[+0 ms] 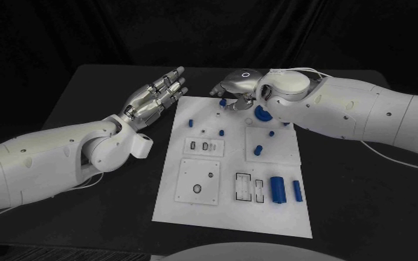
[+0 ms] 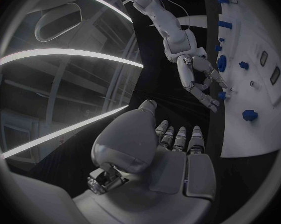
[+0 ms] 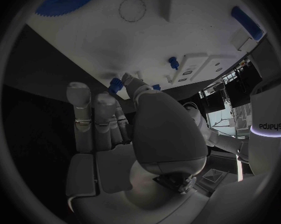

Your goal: Assemble the parts on the task board

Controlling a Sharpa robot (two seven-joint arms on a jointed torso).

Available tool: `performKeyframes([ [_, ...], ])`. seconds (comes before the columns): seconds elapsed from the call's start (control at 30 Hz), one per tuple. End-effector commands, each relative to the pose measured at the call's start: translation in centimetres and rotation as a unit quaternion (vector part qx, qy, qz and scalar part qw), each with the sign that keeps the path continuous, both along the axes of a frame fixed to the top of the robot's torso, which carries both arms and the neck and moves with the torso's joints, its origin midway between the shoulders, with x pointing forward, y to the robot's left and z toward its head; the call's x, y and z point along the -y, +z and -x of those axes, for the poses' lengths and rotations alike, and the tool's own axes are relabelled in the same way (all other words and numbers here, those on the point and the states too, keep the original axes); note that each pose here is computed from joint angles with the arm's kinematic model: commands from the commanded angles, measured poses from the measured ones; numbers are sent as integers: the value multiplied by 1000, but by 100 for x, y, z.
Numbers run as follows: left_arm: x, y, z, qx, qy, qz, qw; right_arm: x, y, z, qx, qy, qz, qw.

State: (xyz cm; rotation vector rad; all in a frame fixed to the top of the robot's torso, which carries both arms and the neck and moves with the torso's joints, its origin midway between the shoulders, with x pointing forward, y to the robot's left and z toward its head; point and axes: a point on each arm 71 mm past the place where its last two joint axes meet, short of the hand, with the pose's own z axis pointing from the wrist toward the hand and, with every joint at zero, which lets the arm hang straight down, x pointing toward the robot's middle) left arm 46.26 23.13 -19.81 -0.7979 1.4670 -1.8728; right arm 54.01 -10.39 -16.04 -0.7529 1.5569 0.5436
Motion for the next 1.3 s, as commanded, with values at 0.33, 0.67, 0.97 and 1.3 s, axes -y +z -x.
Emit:
performKeyframes([
  [0.33, -4, 111, 4, 58, -1, 50, 997, 0, 2, 15, 7, 6, -9, 1000],
  [0.67, -6, 108, 1, 56, -1, 49, 997, 29, -7, 9, 6, -1, -7, 1000],
  [0.97, -2, 105, -2, 55, -2, 48, 997, 58, -24, -14, 1, -12, -1, 1000],
  [1.3, 3, 103, -5, 55, -3, 48, 997, 63, -49, -23, -6, -18, 6, 1000],
])
